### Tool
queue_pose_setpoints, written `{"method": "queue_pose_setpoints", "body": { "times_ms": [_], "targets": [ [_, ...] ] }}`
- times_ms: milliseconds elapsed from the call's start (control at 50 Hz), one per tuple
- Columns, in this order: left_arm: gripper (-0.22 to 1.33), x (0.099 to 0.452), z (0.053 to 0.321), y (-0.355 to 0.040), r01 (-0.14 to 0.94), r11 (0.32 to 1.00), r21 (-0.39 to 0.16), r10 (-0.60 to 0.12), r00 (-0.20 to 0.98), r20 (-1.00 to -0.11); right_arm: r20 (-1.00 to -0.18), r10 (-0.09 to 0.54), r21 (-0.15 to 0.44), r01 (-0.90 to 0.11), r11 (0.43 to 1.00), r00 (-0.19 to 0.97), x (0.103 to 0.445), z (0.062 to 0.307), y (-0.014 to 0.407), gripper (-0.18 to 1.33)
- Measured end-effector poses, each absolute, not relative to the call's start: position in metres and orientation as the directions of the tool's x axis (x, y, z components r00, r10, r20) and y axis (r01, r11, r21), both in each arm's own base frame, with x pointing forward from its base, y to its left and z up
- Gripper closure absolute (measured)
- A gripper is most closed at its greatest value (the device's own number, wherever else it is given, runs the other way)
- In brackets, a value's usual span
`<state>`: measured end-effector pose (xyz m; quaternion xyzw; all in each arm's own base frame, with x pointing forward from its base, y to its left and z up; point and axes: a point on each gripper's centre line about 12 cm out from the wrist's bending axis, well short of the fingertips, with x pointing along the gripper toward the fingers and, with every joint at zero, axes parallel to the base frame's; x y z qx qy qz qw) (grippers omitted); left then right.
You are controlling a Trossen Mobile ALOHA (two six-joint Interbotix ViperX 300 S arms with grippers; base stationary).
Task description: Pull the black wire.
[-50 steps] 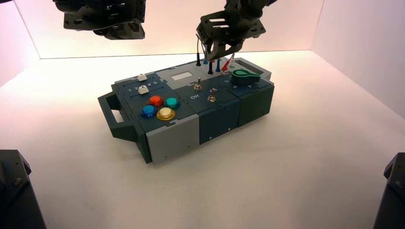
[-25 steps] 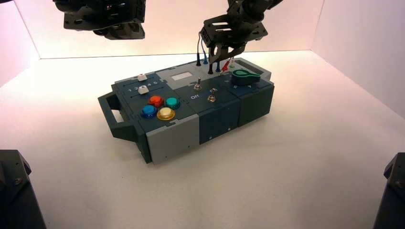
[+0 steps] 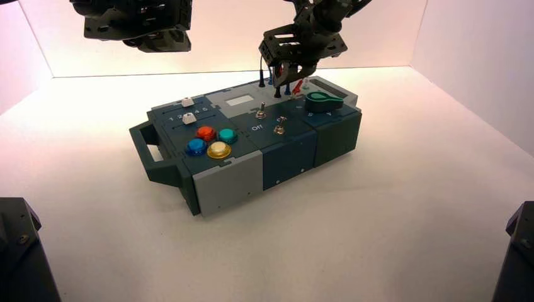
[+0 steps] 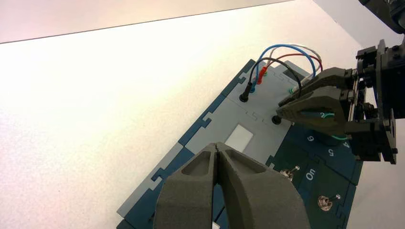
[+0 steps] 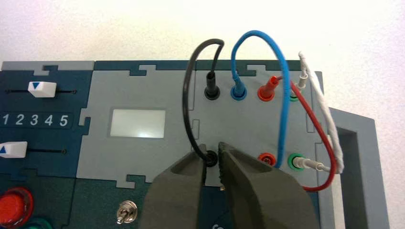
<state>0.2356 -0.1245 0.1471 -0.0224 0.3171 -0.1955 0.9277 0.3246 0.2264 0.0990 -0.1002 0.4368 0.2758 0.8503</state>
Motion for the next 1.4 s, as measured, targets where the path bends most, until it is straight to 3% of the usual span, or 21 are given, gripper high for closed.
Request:
{"method": "queue_pose_setpoints", "body": {
  "times_ms": [160,900,1160,1400],
  "targets": [
    [1.28,0.236,0.147,-0.125,0.349,0.923,-0.166,-0.377,0.722,-0.58,-0.8,0.382,0.076,-0.554,0.829,0.462,0.324,0.098,0.227,1.19],
    [1.28,0.235,0.147,-0.124,0.348,0.923,-0.165,-0.376,0.721,-0.582,-0.817,0.388,0.091,-0.57,0.817,0.427,0.326,0.105,0.229,1.19],
    [1.28,0.236,0.147,-0.125,0.35,0.922,-0.165,-0.377,0.722,-0.58,-0.776,0.419,0.087,-0.578,0.812,0.472,0.328,0.135,0.228,1.19],
    [1.28,0.235,0.147,-0.124,0.348,0.923,-0.165,-0.377,0.722,-0.581,-0.773,0.422,0.084,-0.583,0.808,0.474,0.327,0.139,0.228,1.19]
  ]
}}
